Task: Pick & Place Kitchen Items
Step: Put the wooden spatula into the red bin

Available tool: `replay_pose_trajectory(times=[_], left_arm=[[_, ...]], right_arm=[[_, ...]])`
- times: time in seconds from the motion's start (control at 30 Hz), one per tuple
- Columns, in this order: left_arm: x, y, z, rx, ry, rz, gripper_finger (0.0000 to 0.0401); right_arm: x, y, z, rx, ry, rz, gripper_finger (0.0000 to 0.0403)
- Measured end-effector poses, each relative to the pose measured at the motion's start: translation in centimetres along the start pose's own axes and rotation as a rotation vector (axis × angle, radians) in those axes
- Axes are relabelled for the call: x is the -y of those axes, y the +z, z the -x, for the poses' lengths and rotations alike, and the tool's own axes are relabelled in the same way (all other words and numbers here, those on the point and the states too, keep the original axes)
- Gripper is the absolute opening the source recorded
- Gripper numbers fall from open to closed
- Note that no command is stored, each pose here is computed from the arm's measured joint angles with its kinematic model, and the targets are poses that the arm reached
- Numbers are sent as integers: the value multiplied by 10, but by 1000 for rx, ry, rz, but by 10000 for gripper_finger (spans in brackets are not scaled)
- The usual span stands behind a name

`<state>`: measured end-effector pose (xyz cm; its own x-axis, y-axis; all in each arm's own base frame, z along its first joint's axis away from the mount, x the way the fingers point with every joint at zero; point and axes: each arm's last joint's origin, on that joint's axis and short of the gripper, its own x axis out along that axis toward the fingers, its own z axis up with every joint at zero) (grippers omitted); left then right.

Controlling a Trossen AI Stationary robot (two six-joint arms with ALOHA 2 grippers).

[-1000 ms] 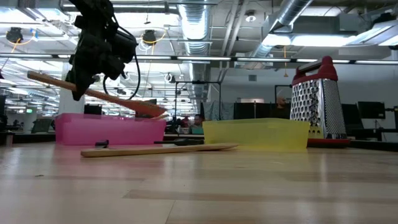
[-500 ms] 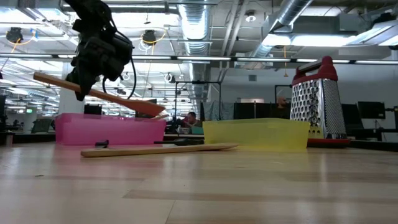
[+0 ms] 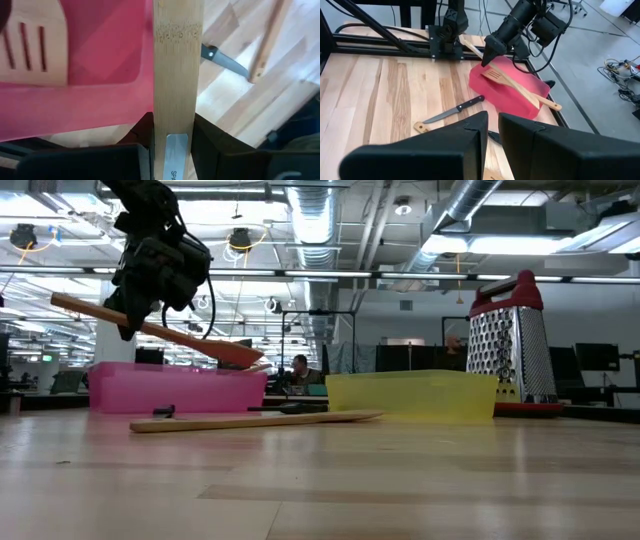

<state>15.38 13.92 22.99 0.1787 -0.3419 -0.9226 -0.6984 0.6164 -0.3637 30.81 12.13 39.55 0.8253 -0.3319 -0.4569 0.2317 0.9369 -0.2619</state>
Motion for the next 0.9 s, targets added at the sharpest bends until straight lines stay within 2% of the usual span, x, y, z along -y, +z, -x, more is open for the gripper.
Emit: replay_pose_trajectory(times=[0.1, 0.23, 0.37, 0.9], left_arm=[[0, -2, -6, -23, -46, 5, 64], [-10, -10, -22, -74, -32, 41, 64], [-16, -10, -31, -64, -30, 51, 65], [-33, -7, -23, -5, 24, 138, 65]], right_arm=[[0, 0, 0, 0, 0, 0, 56], [0, 0, 0, -1, 0, 1, 56], [0, 0, 0, -1, 0, 1, 56], [0, 0, 0, -1, 0, 2, 56]])
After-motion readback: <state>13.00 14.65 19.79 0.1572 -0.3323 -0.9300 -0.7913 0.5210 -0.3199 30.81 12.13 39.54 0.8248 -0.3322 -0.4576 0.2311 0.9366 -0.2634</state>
